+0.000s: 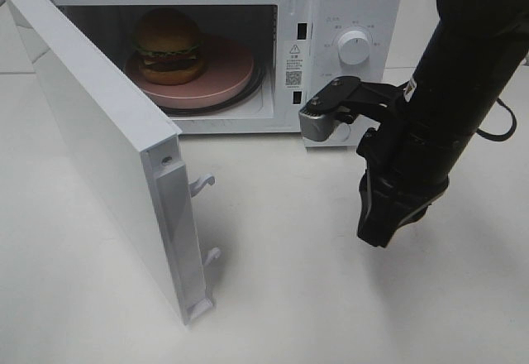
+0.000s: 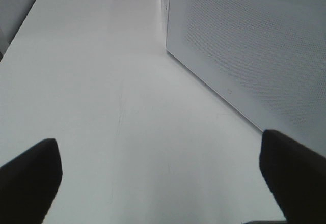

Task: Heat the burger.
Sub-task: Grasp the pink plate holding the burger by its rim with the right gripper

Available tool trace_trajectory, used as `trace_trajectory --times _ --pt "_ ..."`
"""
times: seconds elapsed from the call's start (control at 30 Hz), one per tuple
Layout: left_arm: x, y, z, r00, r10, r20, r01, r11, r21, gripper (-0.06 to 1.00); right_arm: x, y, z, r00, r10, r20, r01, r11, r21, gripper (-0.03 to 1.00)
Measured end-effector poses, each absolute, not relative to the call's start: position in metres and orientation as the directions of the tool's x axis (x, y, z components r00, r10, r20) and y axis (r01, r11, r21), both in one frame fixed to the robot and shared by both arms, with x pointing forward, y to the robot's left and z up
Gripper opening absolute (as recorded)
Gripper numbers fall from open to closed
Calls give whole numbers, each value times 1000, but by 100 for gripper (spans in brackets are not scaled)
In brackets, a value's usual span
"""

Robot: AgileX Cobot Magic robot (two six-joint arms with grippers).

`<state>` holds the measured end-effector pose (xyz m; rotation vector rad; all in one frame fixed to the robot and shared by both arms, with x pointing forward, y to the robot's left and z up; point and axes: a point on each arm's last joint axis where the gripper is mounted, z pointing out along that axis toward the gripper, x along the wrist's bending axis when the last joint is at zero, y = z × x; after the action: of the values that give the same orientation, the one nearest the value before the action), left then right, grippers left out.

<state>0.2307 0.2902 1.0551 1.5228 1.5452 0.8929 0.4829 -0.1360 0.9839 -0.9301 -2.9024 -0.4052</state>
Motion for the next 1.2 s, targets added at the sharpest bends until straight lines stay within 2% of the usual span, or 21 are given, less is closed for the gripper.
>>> trace_trajectory --times 0.07,0.27,0.3,0.33,0.4,0.43,0.5,0.57,0.7,0.73,0.8,0.87,0.9,0.93,0.97,1.0,1.07,1.1,1.13,1.17,1.2 --pt "231 290 1055 16 999 -50 455 38 890 97 481 -138 998 -895 436 98 447 863 235 1" --pt "231 290 1055 16 999 -50 455 38 890 97 477 -141 1025 -978 203 -37 186 946 265 3" --pt "231 290 1055 16 999 -50 455 38 890 97 477 -141 1025 -978 203 -37 186 946 265 3" --pt "231 290 1055 16 999 -50 455 38 890 97 473 -139 1033 -991 96 -89 69 960 272 3" --pt "231 290 1055 16 999 -50 455 38 890 97 471 -139 1037 -992 41 -115 8 962 274 4" --pt "231 290 1055 16 999 -50 455 38 890 97 467 -138 1044 -984 -69 -166 -113 957 267 4" --pt "231 290 1055 16 999 -50 455 38 890 97 465 -137 1046 -976 -114 -186 -160 953 258 5" --pt "231 290 1055 16 999 -50 455 38 890 97 460 -135 1053 -936 -242 -257 -300 928 219 9" --pt "231 290 1055 16 999 -50 455 38 890 97 458 -131 1059 -882 -325 -342 -399 900 175 15" --pt "231 290 1055 16 999 -50 455 38 890 97 457 -127 1062 -847 -361 -390 -442 886 139 21" --pt "231 290 1055 16 999 -50 455 38 890 97 457 -126 1063 -828 -383 -410 -465 878 118 24" --pt "231 290 1055 16 999 -50 455 38 890 97 457 -121 1065 -784 -417 -459 -504 860 80 37" --pt "231 290 1055 16 999 -50 455 38 890 97 457 -121 1065 -784 -417 -459 -504 860 80 37" --pt "231 290 1055 16 999 -50 455 38 890 97 457 -117 1066 -768 -416 -488 -514 854 82 48" --pt "231 290 1055 16 999 -50 455 38 890 97 457 -117 1066 -768 -416 -488 -514 854 82 48" --pt "231 290 1055 16 999 -50 455 38 890 97 457 -113 1067 -765 -399 -506 -509 856 95 58" --pt "231 290 1055 16 999 -50 455 38 890 97 457 -113 1068 -765 -390 -511 -504 858 100 63" --pt "231 290 1055 16 999 -50 455 38 890 97 457 -111 1068 -774 -363 -518 -485 867 117 75" --pt "231 290 1055 16 999 -50 455 38 890 97 458 -111 1068 -781 -347 -519 -472 873 126 80" --pt "231 290 1055 16 999 -50 455 38 890 97 458 -111 1068 -781 -347 -519 -472 873 126 80" --pt "231 290 1055 16 999 -50 455 38 890 97 458 -111 1069 -790 -325 -520 -454 880 139 87"
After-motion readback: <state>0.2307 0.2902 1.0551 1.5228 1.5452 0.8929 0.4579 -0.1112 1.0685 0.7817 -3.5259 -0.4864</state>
